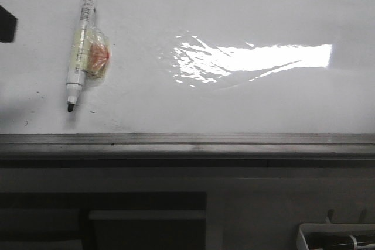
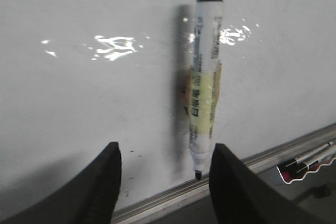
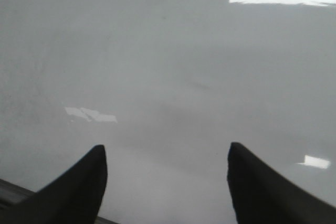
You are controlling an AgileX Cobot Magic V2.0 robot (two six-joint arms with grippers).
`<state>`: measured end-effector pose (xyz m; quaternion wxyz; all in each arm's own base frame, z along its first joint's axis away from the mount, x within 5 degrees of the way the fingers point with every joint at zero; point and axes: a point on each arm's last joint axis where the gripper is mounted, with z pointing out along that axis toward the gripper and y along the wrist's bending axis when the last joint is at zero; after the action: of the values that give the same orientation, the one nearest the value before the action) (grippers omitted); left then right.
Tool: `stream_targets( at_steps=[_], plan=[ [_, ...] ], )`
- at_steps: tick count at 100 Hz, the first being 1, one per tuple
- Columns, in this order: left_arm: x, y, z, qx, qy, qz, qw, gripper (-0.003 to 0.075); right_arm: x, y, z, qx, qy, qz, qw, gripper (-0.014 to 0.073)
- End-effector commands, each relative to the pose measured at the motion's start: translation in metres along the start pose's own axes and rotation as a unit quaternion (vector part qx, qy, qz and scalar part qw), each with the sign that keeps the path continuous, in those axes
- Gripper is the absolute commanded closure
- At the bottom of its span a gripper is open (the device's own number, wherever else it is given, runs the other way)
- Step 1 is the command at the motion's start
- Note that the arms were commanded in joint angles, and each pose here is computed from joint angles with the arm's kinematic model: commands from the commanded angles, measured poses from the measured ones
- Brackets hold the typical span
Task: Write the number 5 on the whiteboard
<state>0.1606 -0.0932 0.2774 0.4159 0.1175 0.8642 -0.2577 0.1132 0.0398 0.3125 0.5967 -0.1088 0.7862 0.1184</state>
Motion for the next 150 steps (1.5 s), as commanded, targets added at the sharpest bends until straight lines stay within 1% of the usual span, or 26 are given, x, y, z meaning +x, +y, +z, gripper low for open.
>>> stream_targets(
  at_steps=[1,15,33,38,41,42,47,48,52,57,63,68,73,74,77,80,82,84,88,94,98,101,107,115,139,150],
  plan=[
    [-0.014,-0.011,0.013,0.009,-0.040,-0.002,0.999,0.0367,-0.018,0.003,-0.001,-0.010,-0.050,-0.008,0.999,0.0154],
    [-0.010,-0.020,0.036,0.010,-0.042,-0.017,0.999,0.0367,-0.018,0.003,-0.001,-0.011,-0.050,-0.008,0.999,0.0155],
    [0.001,-0.023,0.061,0.001,-0.006,-0.015,1.000,0.0386,-0.018,0.003,-0.001,-0.011,-0.050,-0.007,0.999,0.0155],
    [0.004,-0.022,0.064,0.000,0.005,-0.015,1.000,0.0430,-0.018,0.003,-0.001,-0.011,-0.050,-0.007,0.999,0.0155],
    [0.006,-0.022,0.067,-0.001,0.011,-0.015,1.000,0.0497,-0.018,0.004,-0.001,-0.013,-0.053,-0.008,0.999,0.0155],
    [0.006,-0.022,0.067,-0.001,0.011,-0.015,1.000,0.0497,-0.018,0.004,-0.001,-0.013,-0.053,-0.008,0.999,0.0155],
    [0.006,-0.022,0.067,-0.001,0.015,-0.015,1.000,0.0605,-0.019,0.005,-0.001,-0.018,-0.055,-0.007,0.998,0.0155],
    [0.007,-0.022,0.067,-0.001,0.015,-0.015,1.000,0.0657,-0.020,0.005,-0.001,-0.019,-0.057,-0.007,0.998,0.0155],
    [0.006,-0.022,0.066,0.000,0.014,-0.014,1.000,0.0743,-0.022,0.007,-0.002,-0.026,-0.059,-0.008,0.998,0.0155],
    [0.006,-0.024,0.064,0.007,0.017,0.004,1.000,0.0741,-0.025,0.010,-0.004,-0.038,-0.063,-0.010,0.997,0.0155],
    [0.003,-0.031,0.059,0.025,0.023,0.062,0.998,0.0741,-0.030,0.016,-0.006,-0.060,-0.065,-0.014,0.996,0.0155],
    [0.002,-0.040,0.053,0.048,0.034,0.134,0.989,0.0741,-0.035,0.021,-0.009,-0.082,-0.068,-0.018,0.994,0.0155],
    [0.003,-0.049,0.046,0.076,0.049,0.216,0.972,0.0741,-0.039,0.028,-0.010,-0.107,-0.067,-0.027,0.992,0.0155],
    [0.003,-0.053,0.044,0.085,0.049,0.250,0.963,0.0741,-0.039,0.030,-0.009,-0.114,-0.064,-0.032,0.991,0.0155],
    [0.002,-0.057,0.041,0.096,0.050,0.283,0.953,0.0741,-0.040,0.035,-0.009,-0.131,-0.059,-0.042,0.989,0.0155],
    [0.003,-0.063,0.036,0.114,0.051,0.336,0.933,0.0741,-0.040,0.042,-0.008,-0.152,-0.047,-0.066,0.985,0.0155],
    [0.004,-0.066,0.034,0.121,0.051,0.355,0.926,0.0741,-0.039,0.045,-0.008,-0.161,-0.037,-0.081,0.983,0.0155],
    [0.005,-0.069,0.031,0.131,0.047,0.392,0.909,0.0741,-0.039,0.050,-0.007,-0.176,-0.029,-0.094,0.980,0.0155],
    [0.007,-0.075,0.027,0.146,0.039,0.441,0.885,0.0741,-0.036,0.059,-0.005,-0.201,-0.004,-0.126,0.972,0.0155],
    [0.008,-0.081,0.022,0.160,0.024,0.490,0.856,0.0741,-0.030,0.076,-0.003,-0.249,0.025,-0.168,0.953,0.0155],
    [0.009,-0.084,0.020,0.166,0.019,0.509,0.845,0.0741,-0.026,0.087,-0.005,-0.282,0.033,-0.183,0.941,0.0155],
    [0.010,-0.086,0.020,0.170,0.017,0.516,0.840,0.0741,-0.023,0.095,-0.005,-0.300,0.034,-0.193,0.933,0.0155],
    [0.011,-0.087,0.019,0.172,0.016,0.518,0.837,0.0741,-0.020,0.109,-0.006,-0.335,0.031,-0.209,0.918,0.0155],
    [0.013,-0.089,0.019,0.178,0.017,0.521,0.835,0.0741,-0.018,0.124,-0.004,-0.362,0.016,-0.212,0.908,0.0155],
    [0.017,-0.102,0.009,0.205,0.003,0.534,0.821,0.0741,-0.014,0.141,0.012,-0.369,0.008,-0.208,0.906,0.0155],
    [0.016,-0.104,0.004,0.208,-0.006,0.535,0.819,0.0741,-0.012,0.143,0.014,-0.369,0.010,-0.209,0.906,0.0155]
  ],
)
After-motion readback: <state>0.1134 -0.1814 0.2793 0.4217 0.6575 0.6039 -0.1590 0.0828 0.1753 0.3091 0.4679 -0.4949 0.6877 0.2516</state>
